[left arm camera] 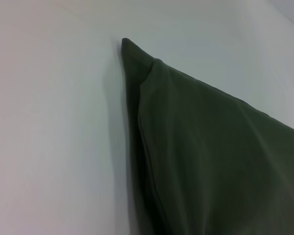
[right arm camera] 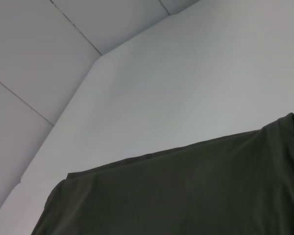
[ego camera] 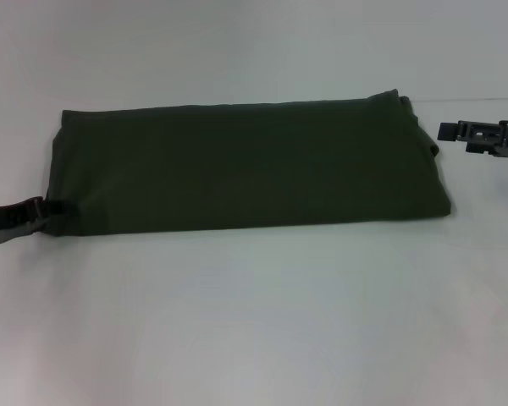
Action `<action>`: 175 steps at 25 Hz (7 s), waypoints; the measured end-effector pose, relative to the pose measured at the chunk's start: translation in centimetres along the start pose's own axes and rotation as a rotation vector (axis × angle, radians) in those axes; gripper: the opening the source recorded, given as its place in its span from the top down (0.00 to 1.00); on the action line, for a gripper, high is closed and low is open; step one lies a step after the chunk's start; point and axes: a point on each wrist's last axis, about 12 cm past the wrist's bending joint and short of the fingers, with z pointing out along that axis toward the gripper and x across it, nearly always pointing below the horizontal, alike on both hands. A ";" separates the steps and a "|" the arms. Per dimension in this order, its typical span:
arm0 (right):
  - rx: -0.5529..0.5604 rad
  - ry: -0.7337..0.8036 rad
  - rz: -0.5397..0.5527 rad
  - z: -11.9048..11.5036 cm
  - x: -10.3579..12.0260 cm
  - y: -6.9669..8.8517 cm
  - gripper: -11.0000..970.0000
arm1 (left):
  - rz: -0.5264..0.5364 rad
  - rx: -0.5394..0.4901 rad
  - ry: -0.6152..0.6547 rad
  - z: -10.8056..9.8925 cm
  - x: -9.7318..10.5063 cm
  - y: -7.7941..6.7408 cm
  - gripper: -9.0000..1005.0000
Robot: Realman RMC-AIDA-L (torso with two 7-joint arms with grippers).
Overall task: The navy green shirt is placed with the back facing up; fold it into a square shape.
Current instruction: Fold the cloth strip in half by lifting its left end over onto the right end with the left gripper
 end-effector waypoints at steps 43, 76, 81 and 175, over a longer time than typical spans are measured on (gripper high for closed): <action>0.244 0.260 0.091 2.1 -1.9 0.4 0.11 | 0.018 -0.024 0.020 0.0 -0.3 0.0 0.98; 0.293 0.244 0.026 6.6 1.4 0.9 0.19 | 0.017 -0.024 0.011 -0.1 -0.6 0.0 0.98; 0.294 0.245 0.033 6.6 1.5 0.8 0.37 | 0.017 -0.023 0.010 -0.1 -0.6 0.0 0.98; -0.133 0.083 0.023 -4.6 -1.3 1.4 0.02 | -0.090 0.142 0.173 -9.5 -6.5 -1.4 0.06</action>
